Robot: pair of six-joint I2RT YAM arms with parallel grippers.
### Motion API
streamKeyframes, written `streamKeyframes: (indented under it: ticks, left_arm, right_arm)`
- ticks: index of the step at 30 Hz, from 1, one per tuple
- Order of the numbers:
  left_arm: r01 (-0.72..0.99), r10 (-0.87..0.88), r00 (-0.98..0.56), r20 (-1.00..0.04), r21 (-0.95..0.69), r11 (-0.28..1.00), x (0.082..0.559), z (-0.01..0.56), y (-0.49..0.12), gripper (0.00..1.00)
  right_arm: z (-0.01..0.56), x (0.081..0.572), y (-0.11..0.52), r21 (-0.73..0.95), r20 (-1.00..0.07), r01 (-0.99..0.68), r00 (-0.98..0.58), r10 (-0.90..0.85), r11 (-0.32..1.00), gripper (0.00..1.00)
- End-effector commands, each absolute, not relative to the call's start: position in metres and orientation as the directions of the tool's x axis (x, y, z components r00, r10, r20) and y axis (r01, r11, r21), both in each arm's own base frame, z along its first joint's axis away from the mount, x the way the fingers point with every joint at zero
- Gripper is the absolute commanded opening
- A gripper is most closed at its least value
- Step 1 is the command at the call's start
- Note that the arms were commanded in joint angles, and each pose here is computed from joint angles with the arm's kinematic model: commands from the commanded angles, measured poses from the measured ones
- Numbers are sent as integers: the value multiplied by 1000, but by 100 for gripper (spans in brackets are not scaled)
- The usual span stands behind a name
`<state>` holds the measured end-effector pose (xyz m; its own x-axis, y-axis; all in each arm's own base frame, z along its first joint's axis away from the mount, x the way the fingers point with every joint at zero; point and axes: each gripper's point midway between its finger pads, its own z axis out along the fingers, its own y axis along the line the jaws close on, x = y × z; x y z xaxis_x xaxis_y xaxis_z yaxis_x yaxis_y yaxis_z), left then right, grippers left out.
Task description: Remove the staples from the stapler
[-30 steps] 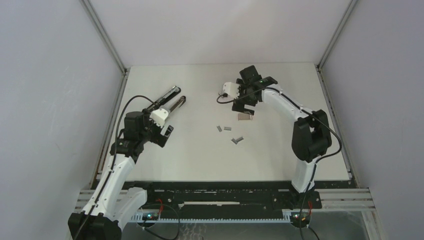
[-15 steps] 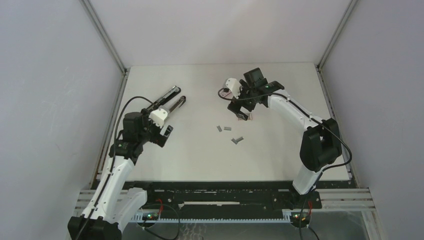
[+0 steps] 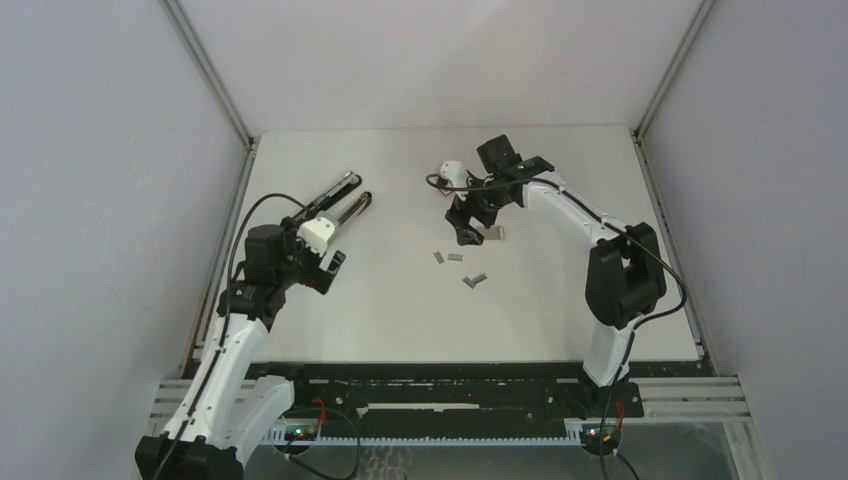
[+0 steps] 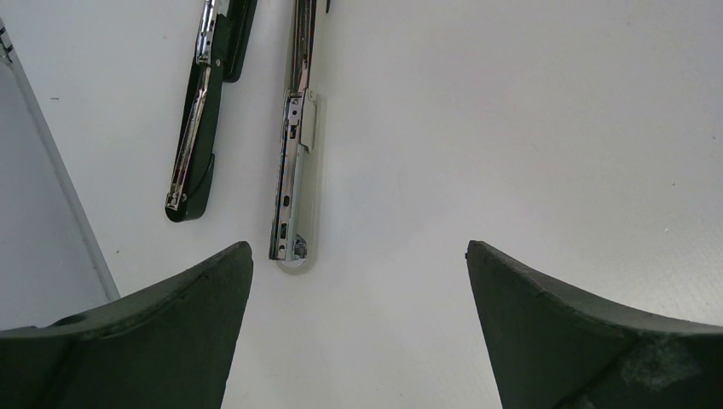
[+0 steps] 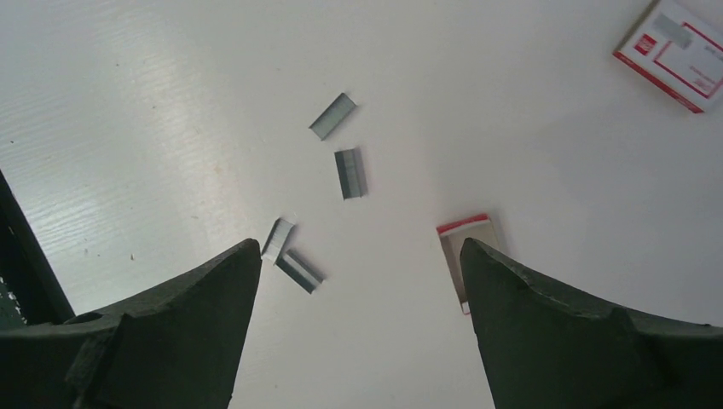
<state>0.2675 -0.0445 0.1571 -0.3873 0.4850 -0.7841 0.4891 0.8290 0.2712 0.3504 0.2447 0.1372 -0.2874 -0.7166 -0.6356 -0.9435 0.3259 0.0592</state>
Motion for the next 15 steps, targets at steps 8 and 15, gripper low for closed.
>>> streamKeyframes:
  ticks: [8, 15]
  left_arm:
    - [483, 490, -368, -790, 287, 827, 270, 156, -43, 100]
    - [485, 491, -373, -787, 286, 826, 270, 154, -43, 100]
  right_arm:
    - [92, 362, 259, 34, -543, -948, -284, -790, 317, 66]
    - [77, 371, 267, 62, -530, -930, -339, -778, 362, 56]
